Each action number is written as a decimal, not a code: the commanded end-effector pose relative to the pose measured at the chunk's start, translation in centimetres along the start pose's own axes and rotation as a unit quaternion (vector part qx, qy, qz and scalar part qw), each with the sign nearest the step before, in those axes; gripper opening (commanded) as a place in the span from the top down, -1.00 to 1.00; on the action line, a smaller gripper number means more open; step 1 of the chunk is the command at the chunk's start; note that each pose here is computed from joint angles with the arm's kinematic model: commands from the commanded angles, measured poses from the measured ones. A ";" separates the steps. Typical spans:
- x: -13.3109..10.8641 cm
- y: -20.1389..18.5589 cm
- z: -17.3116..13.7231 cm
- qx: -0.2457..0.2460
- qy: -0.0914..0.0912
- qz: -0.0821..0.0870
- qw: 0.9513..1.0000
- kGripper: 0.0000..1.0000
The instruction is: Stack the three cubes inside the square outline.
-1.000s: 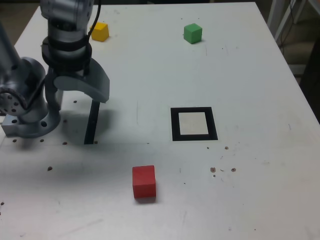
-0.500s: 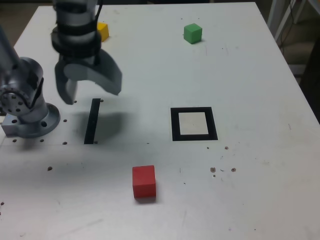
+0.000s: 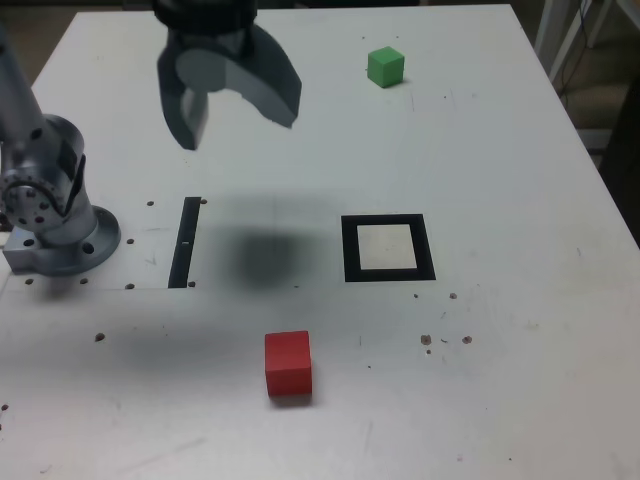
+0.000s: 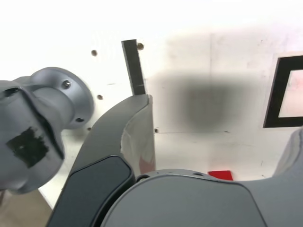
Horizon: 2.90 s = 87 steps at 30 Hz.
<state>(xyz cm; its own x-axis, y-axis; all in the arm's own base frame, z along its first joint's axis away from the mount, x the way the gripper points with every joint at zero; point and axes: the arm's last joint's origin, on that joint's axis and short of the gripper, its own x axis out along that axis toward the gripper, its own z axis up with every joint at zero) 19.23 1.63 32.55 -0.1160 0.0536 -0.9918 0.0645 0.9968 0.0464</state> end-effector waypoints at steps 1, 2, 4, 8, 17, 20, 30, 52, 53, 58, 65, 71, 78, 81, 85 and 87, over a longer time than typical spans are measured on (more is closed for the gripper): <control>0.0 -0.4 -0.1 -0.001 0.005 0.000 1.000 -1.00; 0.0 -0.7 -0.2 -0.002 0.006 0.001 1.000 -1.00; -0.1 -1.5 -0.6 -0.003 0.007 0.001 1.000 -1.00; -0.7 -3.5 -1.2 -0.003 -0.001 -0.001 1.000 -0.98; -1.1 -8.3 -1.1 -0.026 -0.014 -0.006 1.000 -0.91; -0.9 -10.0 -0.3 -0.030 -0.011 -0.007 0.999 -0.92; -0.5 -17.8 4.1 -0.031 0.003 0.000 1.000 -0.99; 5.1 -21.2 6.4 -0.037 0.031 -0.030 0.998 -0.99; 5.5 -21.3 6.5 -0.037 0.031 -0.030 0.998 -0.99; 7.1 -21.0 6.7 -0.042 0.029 -0.033 0.998 -0.95; 7.4 -20.7 7.2 -0.049 0.023 -0.039 0.998 -0.76; 7.7 -21.1 7.7 -0.049 0.028 -0.041 0.998 -0.64; 8.2 -21.5 8.3 -0.050 0.034 -0.034 0.998 -0.50; 8.4 -21.6 8.7 -0.050 0.033 -0.029 0.998 -0.48; 8.8 -21.6 9.2 -0.052 0.033 -0.025 0.998 -0.48; 8.9 -21.5 9.4 -0.052 0.033 -0.024 0.998 -0.48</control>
<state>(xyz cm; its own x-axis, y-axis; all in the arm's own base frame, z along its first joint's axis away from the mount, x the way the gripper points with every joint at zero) 25.90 -19.89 21.78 -0.1817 0.0052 -0.9833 -0.0450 0.9989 0.0136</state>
